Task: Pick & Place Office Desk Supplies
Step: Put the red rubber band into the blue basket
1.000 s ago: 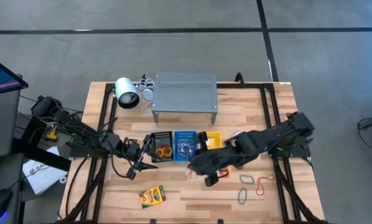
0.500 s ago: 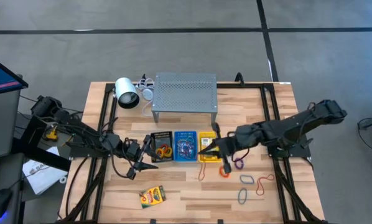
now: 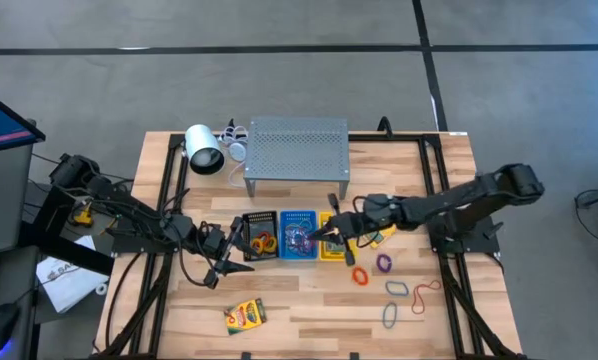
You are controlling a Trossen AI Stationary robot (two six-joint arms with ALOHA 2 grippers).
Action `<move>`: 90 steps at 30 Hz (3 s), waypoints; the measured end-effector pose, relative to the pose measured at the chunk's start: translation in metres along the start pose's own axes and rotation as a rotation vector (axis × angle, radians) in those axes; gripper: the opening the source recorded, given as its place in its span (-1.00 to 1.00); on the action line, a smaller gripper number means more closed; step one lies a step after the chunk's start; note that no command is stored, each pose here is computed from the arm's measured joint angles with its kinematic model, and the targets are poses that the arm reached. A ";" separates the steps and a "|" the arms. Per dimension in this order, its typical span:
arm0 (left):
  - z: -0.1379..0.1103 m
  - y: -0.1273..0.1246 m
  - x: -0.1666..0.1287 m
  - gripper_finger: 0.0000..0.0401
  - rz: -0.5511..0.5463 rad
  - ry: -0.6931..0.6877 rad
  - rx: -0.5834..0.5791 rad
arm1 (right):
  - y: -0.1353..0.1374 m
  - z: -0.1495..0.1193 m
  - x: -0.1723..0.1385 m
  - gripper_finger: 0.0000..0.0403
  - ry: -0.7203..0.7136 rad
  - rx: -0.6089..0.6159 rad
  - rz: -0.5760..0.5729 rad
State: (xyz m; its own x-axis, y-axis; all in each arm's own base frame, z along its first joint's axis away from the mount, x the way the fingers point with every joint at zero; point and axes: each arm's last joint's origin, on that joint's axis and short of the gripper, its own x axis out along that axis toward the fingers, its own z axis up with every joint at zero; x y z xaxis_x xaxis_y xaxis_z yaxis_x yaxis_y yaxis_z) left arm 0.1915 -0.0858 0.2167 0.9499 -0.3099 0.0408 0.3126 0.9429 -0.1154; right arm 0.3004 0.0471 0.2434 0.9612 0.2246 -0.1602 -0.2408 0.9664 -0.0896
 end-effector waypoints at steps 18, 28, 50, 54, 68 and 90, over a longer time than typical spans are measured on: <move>-0.001 0.000 0.000 -0.19 0.002 0.007 0.001 | -0.028 -0.050 0.033 -1.00 0.062 0.079 -0.036; -0.001 0.000 0.000 -0.19 0.002 0.008 0.001 | -0.047 -0.052 0.028 -1.00 0.088 0.077 -0.144; -0.001 0.000 0.000 -0.19 0.002 0.008 0.002 | -0.063 -0.052 0.023 -1.00 0.086 0.051 -0.188; -0.001 0.000 0.000 -0.19 0.004 0.008 0.002 | -0.057 -0.060 0.026 -1.00 0.139 0.071 -0.165; -0.002 0.001 0.000 -0.19 0.009 0.016 0.003 | -0.047 -0.082 0.038 -1.00 0.199 0.131 -0.136; -0.002 0.002 0.000 -0.19 0.018 0.023 0.004 | -0.047 -0.090 0.052 -1.00 0.380 0.161 -0.115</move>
State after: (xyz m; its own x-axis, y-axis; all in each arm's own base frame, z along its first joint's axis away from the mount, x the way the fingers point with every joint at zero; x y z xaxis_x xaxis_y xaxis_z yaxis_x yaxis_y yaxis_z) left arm 0.1922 -0.0841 0.2142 0.9553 -0.2951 0.0161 0.2950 0.9490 -0.1115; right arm 0.3495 0.0026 0.1510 0.8553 0.0818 -0.5116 -0.0820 0.9964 0.0223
